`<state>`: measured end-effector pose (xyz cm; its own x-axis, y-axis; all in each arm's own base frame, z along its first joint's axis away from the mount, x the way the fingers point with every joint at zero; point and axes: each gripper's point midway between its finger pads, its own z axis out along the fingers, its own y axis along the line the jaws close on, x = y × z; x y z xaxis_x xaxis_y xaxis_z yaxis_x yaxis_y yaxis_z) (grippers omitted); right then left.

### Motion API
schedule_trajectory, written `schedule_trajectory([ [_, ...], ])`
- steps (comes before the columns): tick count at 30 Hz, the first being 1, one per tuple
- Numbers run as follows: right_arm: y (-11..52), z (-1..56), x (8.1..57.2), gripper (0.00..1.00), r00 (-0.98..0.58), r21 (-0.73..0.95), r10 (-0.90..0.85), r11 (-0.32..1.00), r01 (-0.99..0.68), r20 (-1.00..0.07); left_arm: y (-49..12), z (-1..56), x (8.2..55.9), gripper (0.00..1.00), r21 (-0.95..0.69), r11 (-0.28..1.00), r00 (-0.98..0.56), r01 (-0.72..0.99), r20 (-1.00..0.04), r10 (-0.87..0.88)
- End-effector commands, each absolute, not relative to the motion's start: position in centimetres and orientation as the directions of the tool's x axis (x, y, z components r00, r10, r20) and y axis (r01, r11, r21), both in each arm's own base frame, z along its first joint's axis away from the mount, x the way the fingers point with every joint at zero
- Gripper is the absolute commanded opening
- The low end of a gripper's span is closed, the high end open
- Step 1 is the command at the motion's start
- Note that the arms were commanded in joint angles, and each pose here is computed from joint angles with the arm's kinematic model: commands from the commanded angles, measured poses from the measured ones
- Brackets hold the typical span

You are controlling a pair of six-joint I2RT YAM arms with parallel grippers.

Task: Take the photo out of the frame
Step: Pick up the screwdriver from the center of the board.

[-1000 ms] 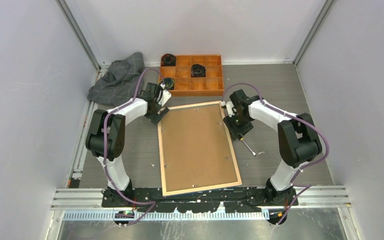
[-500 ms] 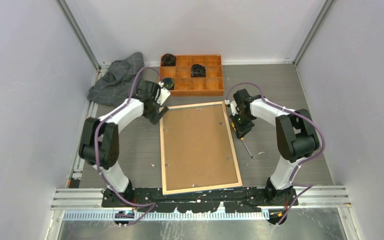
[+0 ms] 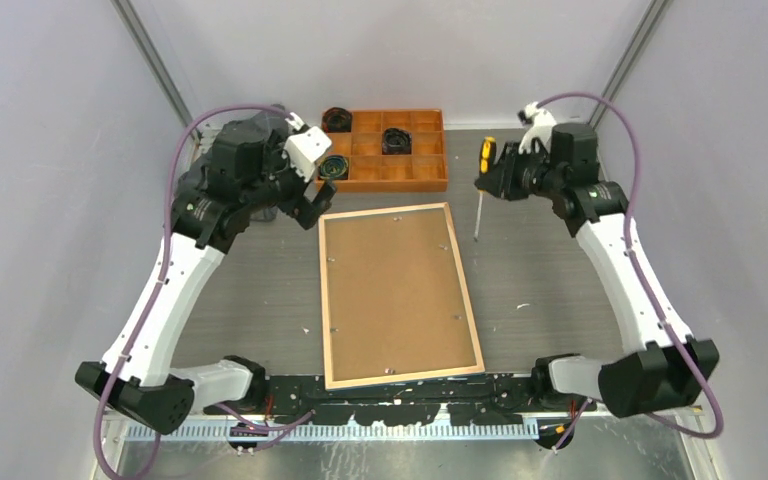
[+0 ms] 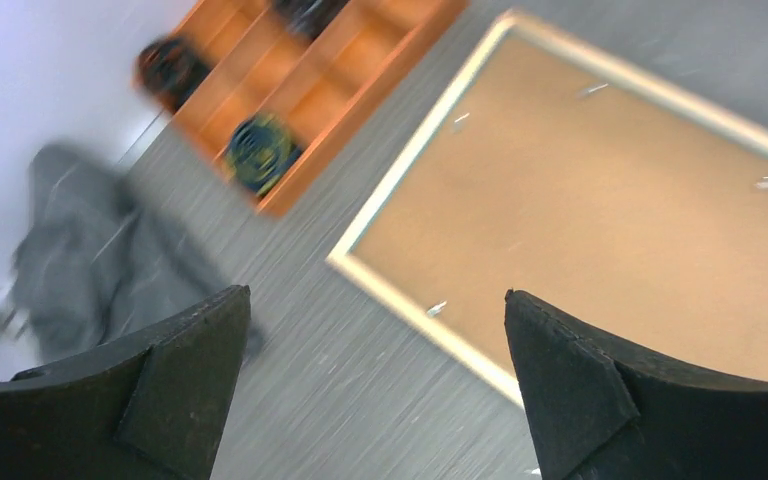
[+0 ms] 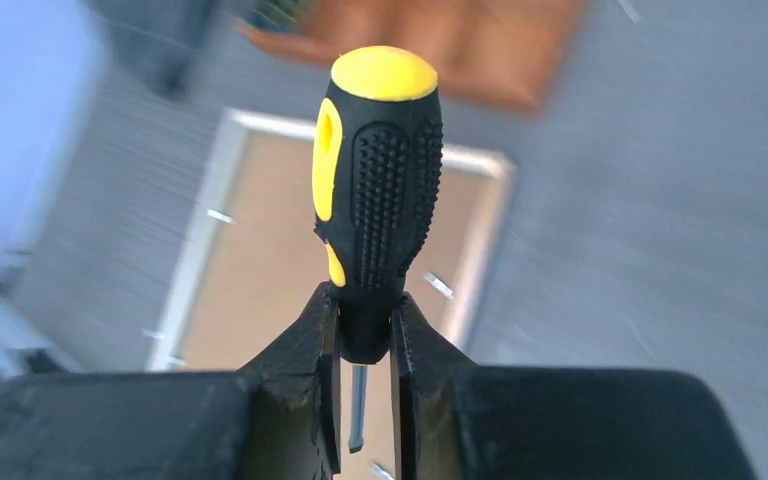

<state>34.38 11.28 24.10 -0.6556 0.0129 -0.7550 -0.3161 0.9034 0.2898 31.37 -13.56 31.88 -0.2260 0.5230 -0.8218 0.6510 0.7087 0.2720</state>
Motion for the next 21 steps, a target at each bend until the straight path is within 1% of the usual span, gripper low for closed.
schedule_trajectory([
  [1,18.8,36.6,33.0,0.01,-0.541,0.585,0.268,0.561,-0.585,-0.797,-20.3,34.2,27.5,1.00,0.060,0.524,-0.197,0.849,-0.885,0.421],
  [4,20.2,40.7,33.4,0.01,-0.526,0.668,0.414,0.398,-0.629,-0.743,-23.3,35.5,26.8,1.00,-0.062,0.423,-0.233,0.904,-0.900,0.368],
  [6,20.6,42.0,33.6,0.01,-0.535,0.708,0.483,0.313,-0.633,-0.693,-24.9,35.8,27.1,1.00,-0.119,0.380,-0.261,0.917,-0.900,0.349],
  [7,20.7,42.3,33.7,0.01,-0.556,0.740,0.519,0.264,-0.618,-0.649,-25.6,36.0,27.0,1.00,-0.144,0.363,-0.275,0.920,-0.899,0.340],
  [8,20.8,42.6,33.8,0.01,-0.549,0.740,0.539,0.238,-0.629,-0.640,-26.1,36.0,27.1,1.00,-0.165,0.350,-0.288,0.922,-0.897,0.335],
  [9,20.9,42.4,33.8,0.01,-0.574,0.770,0.561,0.197,-0.607,-0.597,-26.7,36.0,27.1,1.00,-0.184,0.333,-0.297,0.925,-0.896,0.329],
  [11,21.2,42.1,33.8,0.01,-0.590,0.788,0.585,0.146,-0.597,-0.556,-27.8,35.7,27.0,1.00,-0.214,0.310,-0.316,0.926,-0.891,0.327],
  [13,21.6,41.3,34.0,0.01,-0.598,0.807,0.597,0.149,-0.572,-0.534,-28.8,35.2,26.8,1.00,-0.226,0.295,-0.323,0.928,-0.883,0.339],
  [15,21.6,39.6,34.7,0.01,-0.591,0.836,0.618,0.221,-0.503,-0.519,-29.7,34.4,27.0,1.00,-0.209,0.308,-0.317,0.928,-0.877,0.362],
  [16,21.7,39.1,34.8,0.01,-0.579,0.842,0.629,0.261,-0.471,-0.519,-30.1,34.0,27.2,1.00,-0.185,0.329,-0.310,0.926,-0.871,0.381],
  [18,22.2,37.0,35.2,0.01,-0.619,0.872,0.615,0.307,-0.382,-0.488,-30.5,32.8,28.5,1.00,-0.102,0.404,-0.288,0.909,-0.855,0.432],
  [21,22.3,35.3,35.8,0.01,-0.634,0.887,0.621,0.343,-0.310,-0.461,-30.9,31.4,30.2,1.00,0.000,0.476,-0.267,0.880,-0.827,0.494],
])
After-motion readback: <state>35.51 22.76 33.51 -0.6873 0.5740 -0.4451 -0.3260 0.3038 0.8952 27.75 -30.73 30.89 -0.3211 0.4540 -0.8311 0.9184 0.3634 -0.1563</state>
